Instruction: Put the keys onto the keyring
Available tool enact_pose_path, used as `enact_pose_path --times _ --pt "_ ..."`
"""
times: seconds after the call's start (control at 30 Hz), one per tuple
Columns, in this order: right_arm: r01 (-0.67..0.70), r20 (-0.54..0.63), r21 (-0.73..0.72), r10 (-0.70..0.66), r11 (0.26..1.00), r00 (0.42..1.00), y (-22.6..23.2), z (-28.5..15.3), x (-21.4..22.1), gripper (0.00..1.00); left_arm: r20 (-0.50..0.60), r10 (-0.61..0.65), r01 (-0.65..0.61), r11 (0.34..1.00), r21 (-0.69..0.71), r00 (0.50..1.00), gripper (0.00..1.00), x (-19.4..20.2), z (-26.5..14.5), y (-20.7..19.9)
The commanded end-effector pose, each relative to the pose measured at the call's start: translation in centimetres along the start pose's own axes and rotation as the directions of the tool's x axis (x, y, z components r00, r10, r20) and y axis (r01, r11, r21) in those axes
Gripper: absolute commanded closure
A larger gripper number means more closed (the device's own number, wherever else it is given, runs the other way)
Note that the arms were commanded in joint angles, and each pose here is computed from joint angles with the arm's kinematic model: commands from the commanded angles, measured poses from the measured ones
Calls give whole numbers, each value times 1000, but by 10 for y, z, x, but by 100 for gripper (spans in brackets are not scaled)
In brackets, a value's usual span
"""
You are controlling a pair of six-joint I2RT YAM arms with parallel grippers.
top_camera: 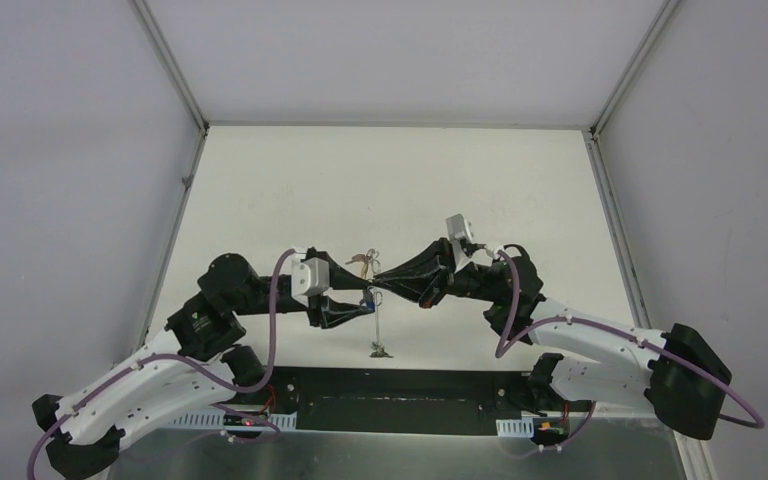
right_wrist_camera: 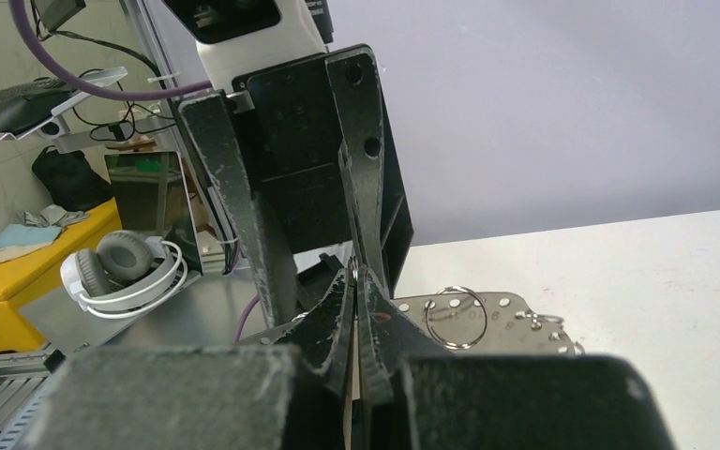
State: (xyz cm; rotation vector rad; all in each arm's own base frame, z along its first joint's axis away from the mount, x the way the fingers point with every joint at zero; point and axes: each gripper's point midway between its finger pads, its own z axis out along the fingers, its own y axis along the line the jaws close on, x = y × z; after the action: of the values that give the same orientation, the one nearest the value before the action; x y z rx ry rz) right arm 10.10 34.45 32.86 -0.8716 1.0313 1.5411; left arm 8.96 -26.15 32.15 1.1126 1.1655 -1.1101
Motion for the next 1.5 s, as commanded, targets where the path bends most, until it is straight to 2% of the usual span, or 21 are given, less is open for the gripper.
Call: enact_pose_path --times 0.0,0.13,0.27,0.47,0.6,0.97,1.23,1.47 --pt "88 133 -28 -83 996 988 14 6 -50 100 74 62 -60 998 -35 995 53 -22 -13 -2" --pt "90 128 -28 -86 996 988 15 5 -50 100 55 97 -92 992 -86 994 52 -27 -25 1" --pt "89 126 -27 -85 996 988 15 6 -50 100 34 121 -117 987 -112 992 56 -32 -31 4" --pt "87 123 -29 -83 996 989 14 6 -49 100 20 131 -129 989 -75 991 81 -36 -22 4" --pt "84 123 -25 -80 996 989 14 6 -48 100 -4 108 -108 994 -21 994 89 -32 -11 1" --pt "77 124 -25 -74 997 990 14 6 -49 100 24 54 -54 998 -15 998 91 -24 5 7" --pt "72 117 -33 -67 997 991 14 6 -46 100 61 42 -40 998 -41 997 97 -26 8 12" --pt "57 110 -48 -51 997 993 15 7 -43 100 75 28 -24 998 -52 997 95 -25 9 13"
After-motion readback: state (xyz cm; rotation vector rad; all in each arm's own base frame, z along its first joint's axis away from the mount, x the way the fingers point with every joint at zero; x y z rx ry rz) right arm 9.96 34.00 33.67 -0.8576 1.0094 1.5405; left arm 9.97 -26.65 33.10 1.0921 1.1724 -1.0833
